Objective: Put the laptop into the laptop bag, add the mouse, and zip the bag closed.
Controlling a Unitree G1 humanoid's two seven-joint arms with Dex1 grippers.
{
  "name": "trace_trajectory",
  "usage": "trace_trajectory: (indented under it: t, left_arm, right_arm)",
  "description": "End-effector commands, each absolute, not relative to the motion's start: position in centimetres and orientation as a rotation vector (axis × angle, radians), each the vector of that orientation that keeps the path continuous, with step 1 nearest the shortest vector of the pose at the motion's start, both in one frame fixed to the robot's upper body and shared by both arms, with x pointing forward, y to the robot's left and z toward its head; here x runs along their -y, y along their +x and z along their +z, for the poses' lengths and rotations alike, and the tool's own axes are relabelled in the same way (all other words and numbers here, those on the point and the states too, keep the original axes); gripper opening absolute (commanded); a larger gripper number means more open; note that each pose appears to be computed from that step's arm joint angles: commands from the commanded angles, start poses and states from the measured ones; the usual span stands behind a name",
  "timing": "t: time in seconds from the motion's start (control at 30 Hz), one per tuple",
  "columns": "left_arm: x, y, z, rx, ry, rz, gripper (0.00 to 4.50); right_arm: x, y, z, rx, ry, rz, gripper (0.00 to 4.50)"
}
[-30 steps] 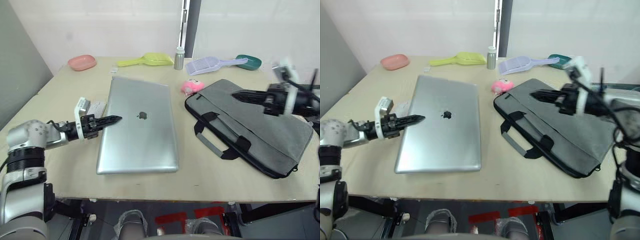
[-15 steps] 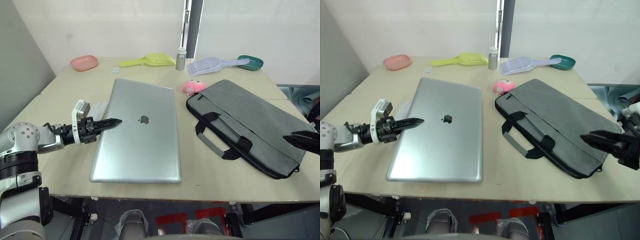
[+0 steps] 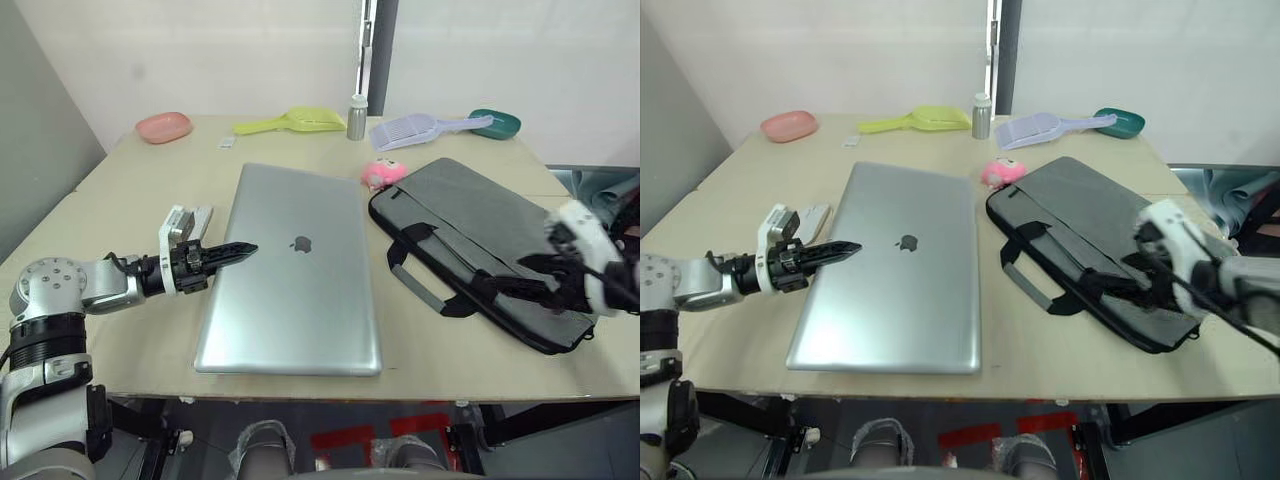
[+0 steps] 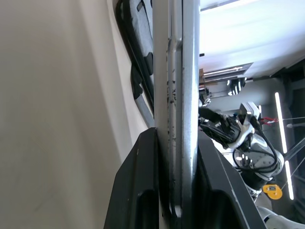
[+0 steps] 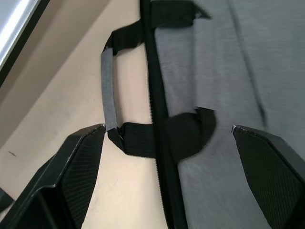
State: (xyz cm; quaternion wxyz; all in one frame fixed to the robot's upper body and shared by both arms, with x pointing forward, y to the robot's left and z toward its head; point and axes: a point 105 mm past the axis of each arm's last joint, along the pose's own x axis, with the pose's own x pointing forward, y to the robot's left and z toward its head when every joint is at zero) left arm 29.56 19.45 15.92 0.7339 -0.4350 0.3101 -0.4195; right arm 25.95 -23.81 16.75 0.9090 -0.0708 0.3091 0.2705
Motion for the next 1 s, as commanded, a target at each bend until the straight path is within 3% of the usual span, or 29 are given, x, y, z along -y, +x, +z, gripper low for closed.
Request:
trace_trajectory:
  t: [0.03,0.47,0.6,0.9,0.93,1.0]
  left_arm:
    - [-19.2,29.2,19.7,-0.516,-0.962,-1.048,0.43]
    - [-19.8,29.0,19.8,-0.481,-0.980,-1.017,0.43]
    - [-19.9,29.1,19.8,-0.475,-0.979,-1.007,0.43]
    - [-20.1,29.1,20.0,-0.461,-0.982,-0.997,0.43]
    - [-20.1,29.1,19.9,-0.461,-0.982,-0.997,0.43]
    - [-20.0,29.2,19.9,-0.458,-0.988,-0.993,0.43]
  right_arm:
    - [23.9,27.6,15.7,-0.643,-0.236,0.521,4.45]
    - [24.3,30.1,13.0,-0.668,-0.336,0.544,4.45]
    - [24.9,30.5,12.1,-0.688,-0.364,0.530,3.30]
    - [25.2,30.2,11.3,-0.695,-0.395,0.563,0.27]
    - [25.2,30.1,11.3,-0.696,-0.402,0.568,0.01]
    - [25.1,29.9,11.2,-0.698,-0.403,0.578,0.01]
